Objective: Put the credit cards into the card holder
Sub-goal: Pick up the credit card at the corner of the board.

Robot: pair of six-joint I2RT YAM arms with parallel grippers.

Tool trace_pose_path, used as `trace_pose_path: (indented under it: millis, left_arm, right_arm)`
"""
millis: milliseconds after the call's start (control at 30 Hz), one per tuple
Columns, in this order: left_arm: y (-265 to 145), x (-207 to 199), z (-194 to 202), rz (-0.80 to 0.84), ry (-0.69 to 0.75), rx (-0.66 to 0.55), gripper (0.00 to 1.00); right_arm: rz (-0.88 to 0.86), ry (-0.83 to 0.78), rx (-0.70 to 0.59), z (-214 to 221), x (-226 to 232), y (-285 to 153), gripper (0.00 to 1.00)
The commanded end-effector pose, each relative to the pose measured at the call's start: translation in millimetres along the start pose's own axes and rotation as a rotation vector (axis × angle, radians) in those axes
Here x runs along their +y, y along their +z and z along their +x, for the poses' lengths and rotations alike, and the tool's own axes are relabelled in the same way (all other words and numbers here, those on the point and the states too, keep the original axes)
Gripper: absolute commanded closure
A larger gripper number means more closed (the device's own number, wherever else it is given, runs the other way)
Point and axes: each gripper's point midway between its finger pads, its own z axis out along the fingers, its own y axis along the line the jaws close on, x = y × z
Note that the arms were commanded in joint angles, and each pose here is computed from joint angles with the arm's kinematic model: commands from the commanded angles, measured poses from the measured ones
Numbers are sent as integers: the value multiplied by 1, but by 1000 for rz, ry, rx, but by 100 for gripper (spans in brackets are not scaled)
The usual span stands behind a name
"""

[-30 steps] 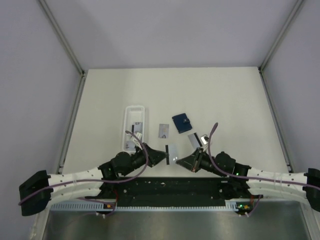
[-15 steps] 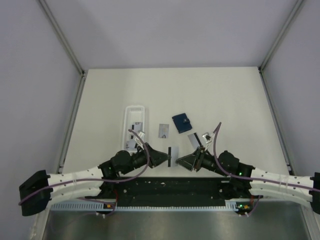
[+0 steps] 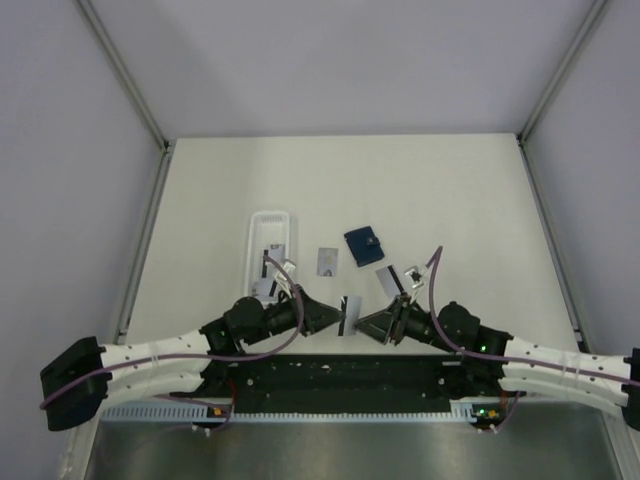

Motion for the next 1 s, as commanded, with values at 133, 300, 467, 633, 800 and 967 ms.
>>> trace_pose_path:
  millis: [133,300,467,633,800,967]
  left_arm:
    - [-3,-54,-8,194,3,18,100]
    - [-5,-55,-10,192,13,14,100]
    - [-6,-57,-9,201,11,21,100]
    - [-6,-59,-9,205,17,29,100]
    - [-6,-59,-7,205,18,35,100]
    - [-5,-55,-9,198,13,19,100]
  right_arm:
    - [-27,-53,-54,-29,28,1,50]
    - [3,-74,-65,-33,25,0,48]
    - [27,-81,-71,-35,21,0,48]
    - [72,-100,-66,-35,14,-1,48]
    - [52,-107,-91,-42,21,-3,49]
    - [5,-96,-69,-38,29,-3,56]
